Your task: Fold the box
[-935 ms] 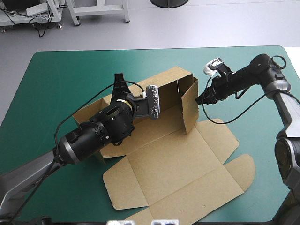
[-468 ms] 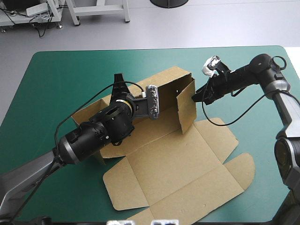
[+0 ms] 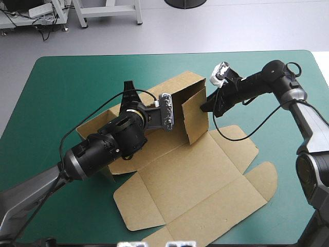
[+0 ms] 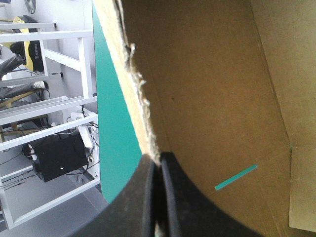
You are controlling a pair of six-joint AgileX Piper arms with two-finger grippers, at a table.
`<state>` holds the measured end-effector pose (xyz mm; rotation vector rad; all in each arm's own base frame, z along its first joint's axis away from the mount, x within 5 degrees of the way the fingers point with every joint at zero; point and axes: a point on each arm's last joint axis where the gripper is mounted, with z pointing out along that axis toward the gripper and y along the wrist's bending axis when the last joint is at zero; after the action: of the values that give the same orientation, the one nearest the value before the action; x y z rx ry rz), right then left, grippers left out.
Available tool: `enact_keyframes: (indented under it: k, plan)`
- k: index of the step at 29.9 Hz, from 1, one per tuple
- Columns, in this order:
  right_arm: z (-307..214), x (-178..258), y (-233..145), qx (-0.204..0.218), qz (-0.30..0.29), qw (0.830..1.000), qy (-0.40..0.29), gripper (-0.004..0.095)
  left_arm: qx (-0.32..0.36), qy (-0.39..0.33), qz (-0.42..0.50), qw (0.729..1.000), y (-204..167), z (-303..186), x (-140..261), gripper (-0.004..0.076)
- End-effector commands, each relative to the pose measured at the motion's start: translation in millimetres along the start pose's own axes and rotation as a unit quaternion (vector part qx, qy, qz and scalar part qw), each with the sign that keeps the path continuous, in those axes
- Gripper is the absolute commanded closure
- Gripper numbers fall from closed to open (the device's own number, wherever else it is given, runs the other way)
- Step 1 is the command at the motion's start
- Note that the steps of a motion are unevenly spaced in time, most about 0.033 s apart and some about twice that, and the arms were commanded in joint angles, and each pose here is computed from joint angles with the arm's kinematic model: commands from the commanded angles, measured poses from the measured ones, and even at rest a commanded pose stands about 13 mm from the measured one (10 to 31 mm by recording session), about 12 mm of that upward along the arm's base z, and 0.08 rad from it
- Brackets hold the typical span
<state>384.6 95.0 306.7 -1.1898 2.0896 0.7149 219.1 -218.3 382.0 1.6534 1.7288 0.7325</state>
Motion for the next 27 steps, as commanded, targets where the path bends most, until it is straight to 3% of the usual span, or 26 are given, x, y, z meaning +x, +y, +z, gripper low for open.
enact_keyframes:
  k: [1, 8, 15, 27]
  plan:
    - [-14.2, -22.9, 9.4, 0.013, -0.015, 0.998, -0.066, 0.053, -0.039, -0.03, -0.014, 0.999, 14.6, -15.9, 2.8, 0.0734]
    - [11.3, -15.9, -8.0, -0.013, -0.001, 0.995, -0.101, 0.053, -0.039, -0.031, -0.007, 0.999, 14.7, -15.9, 2.7, 0.0734]
    - [21.2, -18.1, -21.3, 0.008, 0.007, 0.988, -0.152, 0.053, -0.035, -0.029, 0.014, 0.999, 13.8, -15.8, 2.9, 0.0734]
    - [25.4, -31.5, -14.9, 0.002, -0.039, 0.977, -0.209, 0.053, -0.031, -0.023, 0.028, 0.999, 11.7, -10.9, 0.0, 0.0734]
